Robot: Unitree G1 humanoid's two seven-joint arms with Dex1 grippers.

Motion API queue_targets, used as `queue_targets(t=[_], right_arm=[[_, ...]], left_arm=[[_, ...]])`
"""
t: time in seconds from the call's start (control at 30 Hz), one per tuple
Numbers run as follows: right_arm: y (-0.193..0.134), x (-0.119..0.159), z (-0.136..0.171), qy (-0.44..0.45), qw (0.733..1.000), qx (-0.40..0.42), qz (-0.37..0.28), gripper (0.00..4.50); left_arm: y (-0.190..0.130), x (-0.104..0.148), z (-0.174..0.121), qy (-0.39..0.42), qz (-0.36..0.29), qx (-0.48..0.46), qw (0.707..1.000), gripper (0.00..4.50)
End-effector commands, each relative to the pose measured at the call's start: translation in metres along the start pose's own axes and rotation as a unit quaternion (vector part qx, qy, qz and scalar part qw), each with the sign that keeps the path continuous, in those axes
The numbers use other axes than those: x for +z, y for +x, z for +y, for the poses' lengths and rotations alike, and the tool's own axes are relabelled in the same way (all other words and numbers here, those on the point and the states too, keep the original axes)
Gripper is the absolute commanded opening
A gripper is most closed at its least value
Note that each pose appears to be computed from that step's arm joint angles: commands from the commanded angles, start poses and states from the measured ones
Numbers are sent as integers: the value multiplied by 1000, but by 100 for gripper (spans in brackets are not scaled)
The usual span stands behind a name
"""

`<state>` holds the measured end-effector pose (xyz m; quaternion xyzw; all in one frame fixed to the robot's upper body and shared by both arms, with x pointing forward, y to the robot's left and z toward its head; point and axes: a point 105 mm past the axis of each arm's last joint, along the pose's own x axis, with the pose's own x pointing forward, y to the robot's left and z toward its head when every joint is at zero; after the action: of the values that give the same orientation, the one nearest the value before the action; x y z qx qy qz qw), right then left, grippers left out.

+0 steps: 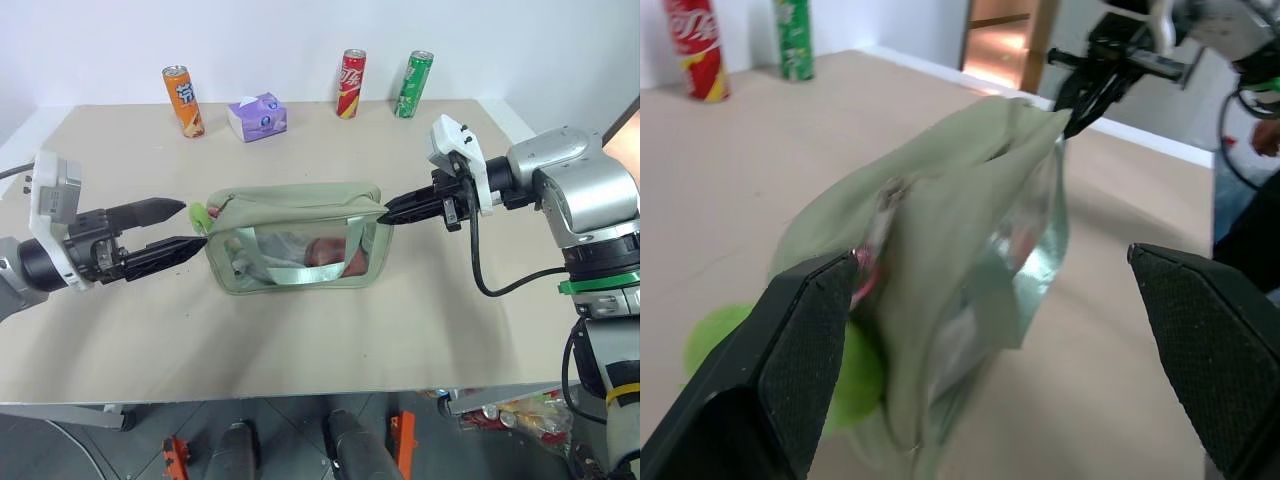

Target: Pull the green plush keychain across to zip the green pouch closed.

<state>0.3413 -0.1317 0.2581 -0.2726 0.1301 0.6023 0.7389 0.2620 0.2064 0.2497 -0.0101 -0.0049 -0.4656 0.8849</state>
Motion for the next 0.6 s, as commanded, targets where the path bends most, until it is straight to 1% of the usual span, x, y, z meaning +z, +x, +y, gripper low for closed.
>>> queue_targets(t=[0.03,0.17,0.37,0.47,0.6], right_arm=[[-7,14,3,-23,999,-5,-24,2],[-6,12,5,-21,999,-5,-25,2],[-5,11,6,-18,999,-6,-28,2],[-5,10,8,-16,999,-7,-28,2],[-6,8,9,-13,999,-11,-30,2]], left_arm=[[-12,-3,19,1,-7,63,998,450],[-16,-24,39,-30,11,114,993,450],[-15,-45,50,-50,31,133,989,450],[-13,-52,58,-50,36,146,987,450],[-5,-54,66,-53,33,146,987,450]])
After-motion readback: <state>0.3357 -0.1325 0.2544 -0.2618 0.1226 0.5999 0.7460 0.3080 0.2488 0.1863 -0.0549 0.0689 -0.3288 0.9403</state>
